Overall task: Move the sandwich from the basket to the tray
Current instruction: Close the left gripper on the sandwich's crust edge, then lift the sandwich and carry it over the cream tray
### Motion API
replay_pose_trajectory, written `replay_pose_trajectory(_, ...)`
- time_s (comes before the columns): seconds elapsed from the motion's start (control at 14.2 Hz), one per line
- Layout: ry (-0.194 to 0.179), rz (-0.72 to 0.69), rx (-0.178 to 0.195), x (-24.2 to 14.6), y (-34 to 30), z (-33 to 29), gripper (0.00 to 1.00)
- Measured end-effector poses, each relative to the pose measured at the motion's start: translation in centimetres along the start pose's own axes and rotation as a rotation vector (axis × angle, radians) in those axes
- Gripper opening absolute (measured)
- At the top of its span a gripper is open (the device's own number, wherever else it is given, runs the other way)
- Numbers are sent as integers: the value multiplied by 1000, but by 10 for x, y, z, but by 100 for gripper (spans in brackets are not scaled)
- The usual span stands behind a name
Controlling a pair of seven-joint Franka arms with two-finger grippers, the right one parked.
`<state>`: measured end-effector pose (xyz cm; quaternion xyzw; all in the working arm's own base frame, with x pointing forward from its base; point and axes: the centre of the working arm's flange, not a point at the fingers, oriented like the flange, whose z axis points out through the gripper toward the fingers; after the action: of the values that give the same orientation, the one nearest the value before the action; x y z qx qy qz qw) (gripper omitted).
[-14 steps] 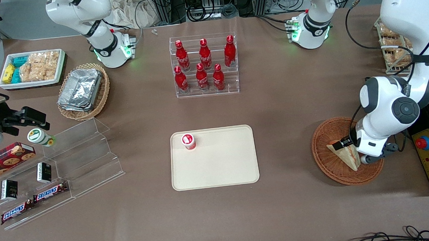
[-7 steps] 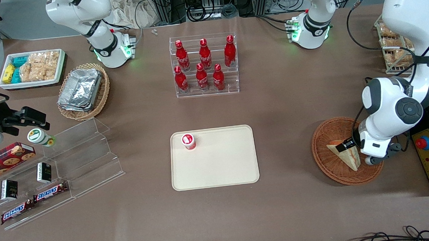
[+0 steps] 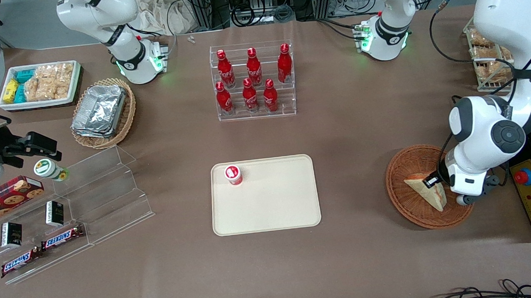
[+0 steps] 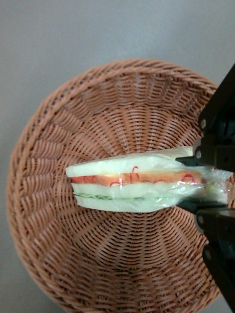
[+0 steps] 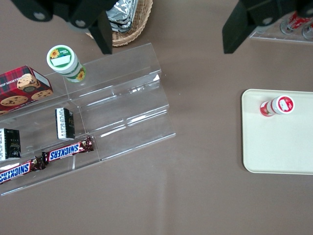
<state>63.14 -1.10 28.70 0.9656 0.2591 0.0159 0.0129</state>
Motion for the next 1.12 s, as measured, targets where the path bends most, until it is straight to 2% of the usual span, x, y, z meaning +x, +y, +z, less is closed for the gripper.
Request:
replay_pose_trajectory(0.21,-15,-20,19,5,10,-32,15)
replay_pose_trajectory(0.35,-20,-26,24,3,28,-66,15)
replay_pose_trajectory(0.56,-57,-1,47,-7,58,-126,14)
replay_pose_trajectory(0.77,-65,34,41,-16,81,-181,12)
replay_pose_trajectory(0.98,-79,93,30,-39,108,-197,12)
replay_pose_trajectory(1.12,-84,161,37,-65,137,-192,12)
